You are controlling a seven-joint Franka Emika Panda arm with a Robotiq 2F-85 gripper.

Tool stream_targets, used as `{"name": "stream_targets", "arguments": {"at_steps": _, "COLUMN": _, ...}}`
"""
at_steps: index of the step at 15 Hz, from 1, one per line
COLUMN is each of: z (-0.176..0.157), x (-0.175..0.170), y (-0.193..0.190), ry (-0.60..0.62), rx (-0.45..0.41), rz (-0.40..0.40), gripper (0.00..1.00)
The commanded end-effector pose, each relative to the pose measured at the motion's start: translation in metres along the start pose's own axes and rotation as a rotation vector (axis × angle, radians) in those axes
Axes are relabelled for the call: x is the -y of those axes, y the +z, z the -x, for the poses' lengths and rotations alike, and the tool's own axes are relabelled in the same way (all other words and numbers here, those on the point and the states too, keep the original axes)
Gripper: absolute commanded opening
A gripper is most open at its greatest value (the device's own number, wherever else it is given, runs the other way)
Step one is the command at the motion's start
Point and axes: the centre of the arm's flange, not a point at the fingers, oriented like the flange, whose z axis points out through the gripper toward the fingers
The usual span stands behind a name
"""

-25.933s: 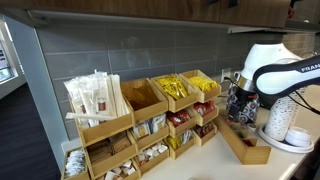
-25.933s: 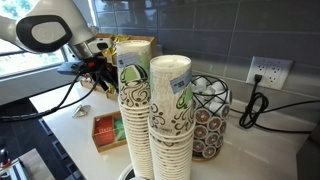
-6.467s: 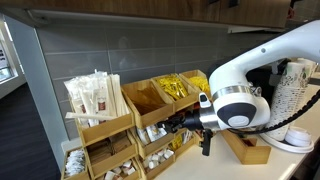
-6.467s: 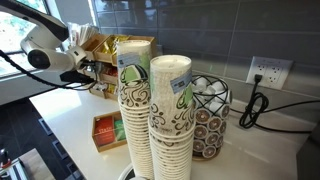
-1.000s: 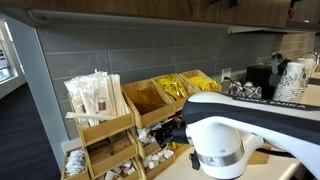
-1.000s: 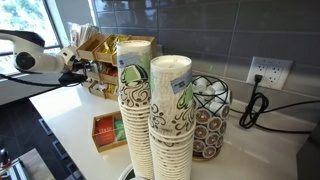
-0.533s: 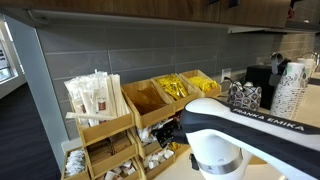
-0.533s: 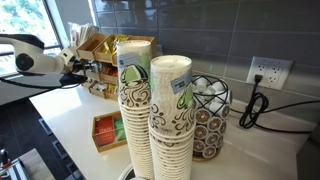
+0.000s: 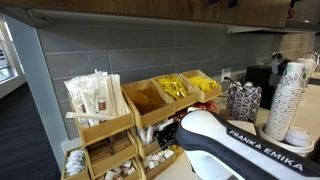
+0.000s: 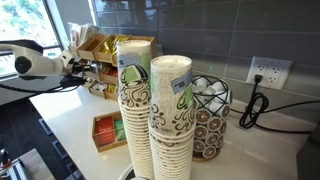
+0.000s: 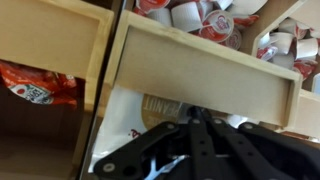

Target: Put the white sachet on the shelf with similar sachets

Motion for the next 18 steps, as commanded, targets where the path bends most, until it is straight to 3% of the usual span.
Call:
{"name": "stream_targets", "arguments": {"at_steps": 1, "z": 0.006, "x": -0.002, "y": -0.003, "ry": 0.012, "rx": -0.002, "rz": 0.01, "gripper": 0.33}}
{"name": "stream_targets", "arguments": {"at_steps": 10, "z": 0.004, "x": -0.013, "y": -0.028, "ry": 0.079, "rx": -0.038, "rz": -0.089, "gripper": 0.99}}
{"name": "stream_targets", "arguments": {"at_steps": 18, "z": 0.008, "x": -0.02, "y": -0.056, "ry": 0.131, "rx": 0.007, "rz": -0.185, "gripper": 1.0}}
